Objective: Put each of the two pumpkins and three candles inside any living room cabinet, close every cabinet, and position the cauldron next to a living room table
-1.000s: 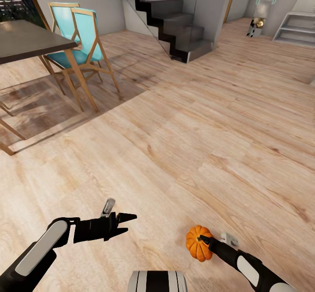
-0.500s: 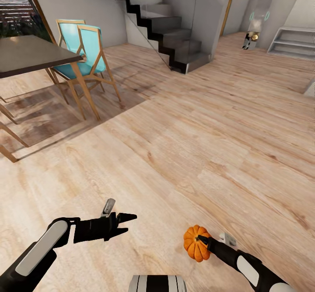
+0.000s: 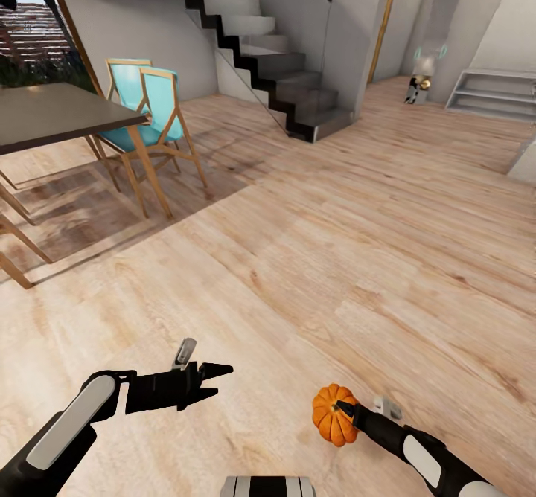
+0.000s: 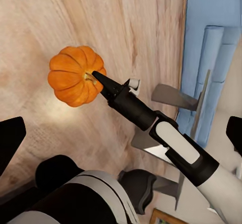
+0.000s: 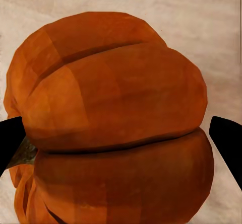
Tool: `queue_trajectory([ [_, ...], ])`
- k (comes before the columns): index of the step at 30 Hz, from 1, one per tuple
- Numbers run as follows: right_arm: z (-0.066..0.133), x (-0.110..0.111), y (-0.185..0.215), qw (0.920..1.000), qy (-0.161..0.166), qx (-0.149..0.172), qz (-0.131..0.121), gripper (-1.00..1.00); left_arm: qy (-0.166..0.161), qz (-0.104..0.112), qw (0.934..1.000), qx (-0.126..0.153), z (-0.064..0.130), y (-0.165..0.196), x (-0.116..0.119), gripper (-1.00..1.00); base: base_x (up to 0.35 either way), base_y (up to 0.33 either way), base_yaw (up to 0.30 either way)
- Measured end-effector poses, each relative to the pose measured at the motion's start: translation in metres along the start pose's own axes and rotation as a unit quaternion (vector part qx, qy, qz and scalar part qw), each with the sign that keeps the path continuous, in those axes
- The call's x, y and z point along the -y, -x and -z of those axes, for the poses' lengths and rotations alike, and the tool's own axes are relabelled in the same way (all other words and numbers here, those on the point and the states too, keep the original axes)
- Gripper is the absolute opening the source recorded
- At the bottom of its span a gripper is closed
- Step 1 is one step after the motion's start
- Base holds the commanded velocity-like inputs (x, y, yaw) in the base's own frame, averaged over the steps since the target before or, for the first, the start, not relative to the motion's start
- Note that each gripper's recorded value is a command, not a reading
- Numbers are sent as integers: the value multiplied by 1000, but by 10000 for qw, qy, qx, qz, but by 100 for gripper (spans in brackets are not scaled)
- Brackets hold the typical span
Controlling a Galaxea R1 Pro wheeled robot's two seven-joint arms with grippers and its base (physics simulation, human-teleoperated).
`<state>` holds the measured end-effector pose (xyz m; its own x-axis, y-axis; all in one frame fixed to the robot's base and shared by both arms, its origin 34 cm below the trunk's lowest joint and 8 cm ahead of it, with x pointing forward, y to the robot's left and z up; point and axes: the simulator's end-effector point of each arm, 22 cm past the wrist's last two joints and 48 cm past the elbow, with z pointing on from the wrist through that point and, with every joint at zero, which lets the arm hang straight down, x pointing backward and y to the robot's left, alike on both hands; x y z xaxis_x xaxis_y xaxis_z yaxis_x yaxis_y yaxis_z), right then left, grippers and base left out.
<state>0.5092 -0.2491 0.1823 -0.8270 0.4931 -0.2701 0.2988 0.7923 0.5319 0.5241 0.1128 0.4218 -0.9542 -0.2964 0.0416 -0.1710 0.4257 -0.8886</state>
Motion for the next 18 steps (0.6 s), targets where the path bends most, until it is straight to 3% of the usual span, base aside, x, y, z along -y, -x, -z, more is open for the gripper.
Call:
queue_trajectory([
  [18,17,-25,27,9994,180,281,128,-100,-119,-318,9993,148,14,2,33,100,0,0,-245],
])
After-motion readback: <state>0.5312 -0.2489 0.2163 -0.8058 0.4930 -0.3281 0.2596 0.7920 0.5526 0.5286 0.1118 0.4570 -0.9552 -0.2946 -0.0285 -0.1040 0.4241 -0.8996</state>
